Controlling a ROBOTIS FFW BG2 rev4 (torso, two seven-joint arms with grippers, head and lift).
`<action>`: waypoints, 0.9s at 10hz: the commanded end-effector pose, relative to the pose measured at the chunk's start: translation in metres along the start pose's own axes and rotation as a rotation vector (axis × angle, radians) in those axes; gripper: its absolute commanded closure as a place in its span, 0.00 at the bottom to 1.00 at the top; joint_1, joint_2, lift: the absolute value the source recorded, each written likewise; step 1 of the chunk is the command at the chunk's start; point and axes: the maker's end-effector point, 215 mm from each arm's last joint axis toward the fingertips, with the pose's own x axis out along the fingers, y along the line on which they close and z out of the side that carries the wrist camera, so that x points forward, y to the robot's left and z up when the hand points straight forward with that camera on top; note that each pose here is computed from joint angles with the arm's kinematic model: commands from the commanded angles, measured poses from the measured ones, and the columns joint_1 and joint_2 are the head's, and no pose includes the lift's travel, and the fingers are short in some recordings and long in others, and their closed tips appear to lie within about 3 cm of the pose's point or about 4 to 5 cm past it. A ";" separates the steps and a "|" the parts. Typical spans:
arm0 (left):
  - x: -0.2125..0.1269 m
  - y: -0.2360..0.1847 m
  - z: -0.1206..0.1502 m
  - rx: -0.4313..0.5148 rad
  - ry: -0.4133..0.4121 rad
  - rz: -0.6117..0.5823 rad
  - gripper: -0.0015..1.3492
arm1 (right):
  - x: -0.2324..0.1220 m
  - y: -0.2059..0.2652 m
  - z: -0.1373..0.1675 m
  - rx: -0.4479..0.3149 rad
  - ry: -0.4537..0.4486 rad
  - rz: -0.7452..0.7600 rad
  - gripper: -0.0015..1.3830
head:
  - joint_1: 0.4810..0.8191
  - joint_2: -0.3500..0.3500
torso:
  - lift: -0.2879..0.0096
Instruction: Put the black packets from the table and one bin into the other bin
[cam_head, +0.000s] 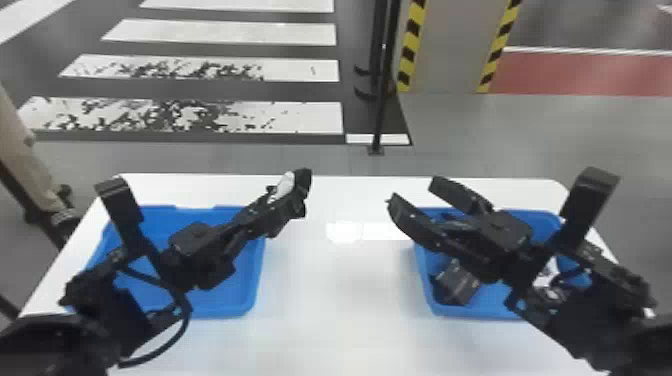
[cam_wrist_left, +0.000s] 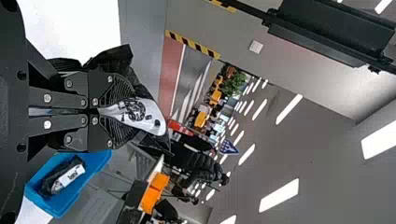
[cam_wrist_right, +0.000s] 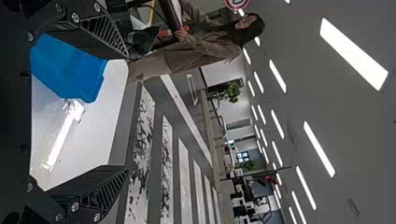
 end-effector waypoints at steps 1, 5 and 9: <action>0.007 -0.013 -0.005 -0.037 -0.008 -0.036 0.90 | 0.021 0.026 0.011 0.022 -0.020 0.071 0.14 | 0.63 0.48 | 0.60; 0.018 -0.034 -0.022 -0.215 -0.046 -0.126 0.90 | 0.061 0.098 0.025 0.058 -0.037 0.245 0.14 | 0.63 0.54 | 0.60; 0.022 -0.042 -0.015 -0.199 -0.071 -0.148 0.90 | 0.068 0.103 0.012 0.063 -0.009 0.252 0.19 | 0.63 0.61 | 0.60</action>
